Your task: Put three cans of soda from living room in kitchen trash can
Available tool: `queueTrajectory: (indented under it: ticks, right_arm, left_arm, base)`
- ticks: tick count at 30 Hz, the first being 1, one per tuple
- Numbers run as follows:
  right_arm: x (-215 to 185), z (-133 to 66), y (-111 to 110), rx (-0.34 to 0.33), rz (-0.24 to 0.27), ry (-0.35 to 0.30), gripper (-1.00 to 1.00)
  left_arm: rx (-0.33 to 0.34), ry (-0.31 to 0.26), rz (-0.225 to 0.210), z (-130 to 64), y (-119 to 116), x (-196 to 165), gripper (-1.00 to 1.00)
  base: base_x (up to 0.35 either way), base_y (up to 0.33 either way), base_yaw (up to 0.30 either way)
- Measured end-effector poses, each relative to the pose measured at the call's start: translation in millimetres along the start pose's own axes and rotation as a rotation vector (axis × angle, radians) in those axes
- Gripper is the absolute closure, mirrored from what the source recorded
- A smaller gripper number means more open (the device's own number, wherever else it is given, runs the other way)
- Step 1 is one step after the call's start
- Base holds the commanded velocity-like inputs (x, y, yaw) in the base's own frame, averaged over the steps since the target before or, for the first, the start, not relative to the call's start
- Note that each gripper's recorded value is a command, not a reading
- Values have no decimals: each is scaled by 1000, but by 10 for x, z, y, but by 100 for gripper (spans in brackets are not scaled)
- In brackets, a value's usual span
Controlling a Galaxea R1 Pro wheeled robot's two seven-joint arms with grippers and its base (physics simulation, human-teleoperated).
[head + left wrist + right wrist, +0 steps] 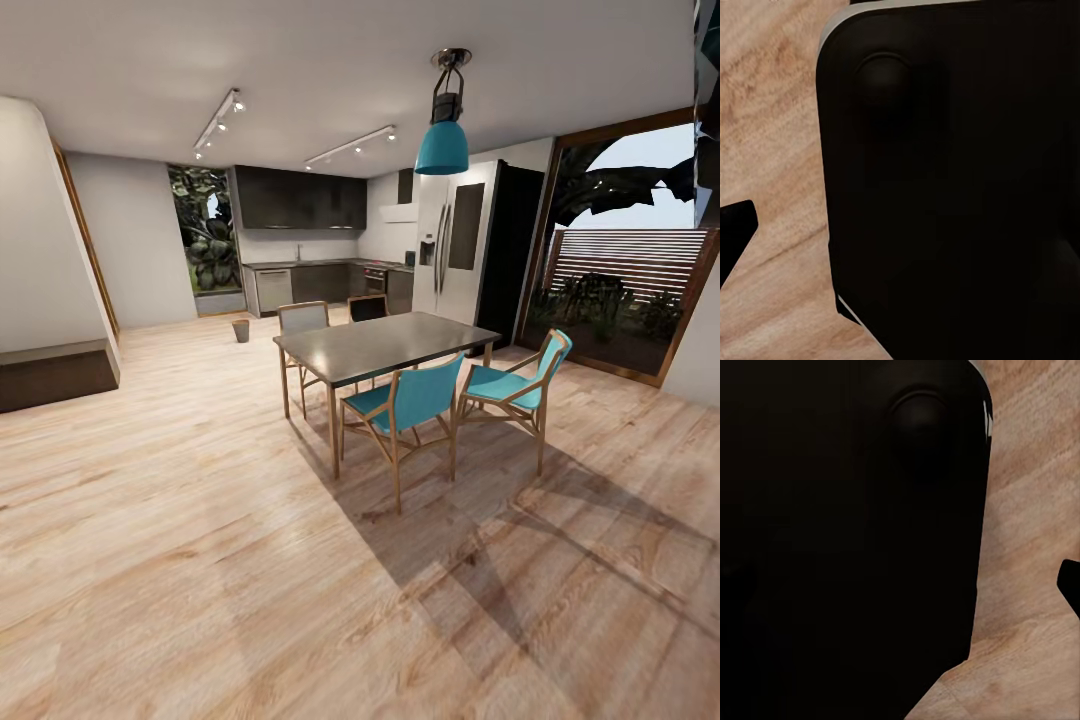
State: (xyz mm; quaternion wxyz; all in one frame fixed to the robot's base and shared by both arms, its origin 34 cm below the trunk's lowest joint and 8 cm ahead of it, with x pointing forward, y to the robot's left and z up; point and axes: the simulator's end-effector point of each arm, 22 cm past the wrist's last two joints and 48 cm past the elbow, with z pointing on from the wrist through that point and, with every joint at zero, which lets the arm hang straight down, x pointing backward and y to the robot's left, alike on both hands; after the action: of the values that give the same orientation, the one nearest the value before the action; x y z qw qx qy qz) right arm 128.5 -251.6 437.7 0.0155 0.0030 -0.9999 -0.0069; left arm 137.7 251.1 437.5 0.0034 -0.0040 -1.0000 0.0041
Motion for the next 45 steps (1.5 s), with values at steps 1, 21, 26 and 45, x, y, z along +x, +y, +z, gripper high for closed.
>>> queueTrajectory:
  ticks: [1,21,26,45]
  right_arm:
    - [0,0,0,0,0,0,-100]
    - [-1664,-415,435,-106,-150,-574,-100]
    - [-2274,-722,522,-116,-165,-729,-100]
    - [-4243,-3156,1006,-163,-229,-1213,-100]
  left_arm:
    - [0,0,0,0,0,0,-100]
    - [6,-667,28,-547,-19,-1934,-100]
    - [3,-1049,31,-1601,-27,-3103,-100]
    - [-8,-1474,40,-3501,-52,-3824,-100]
  base:
    - [0,0,0]
    - [27,-25,0]
    - [207,-100,0]
    - [57,-19,0]
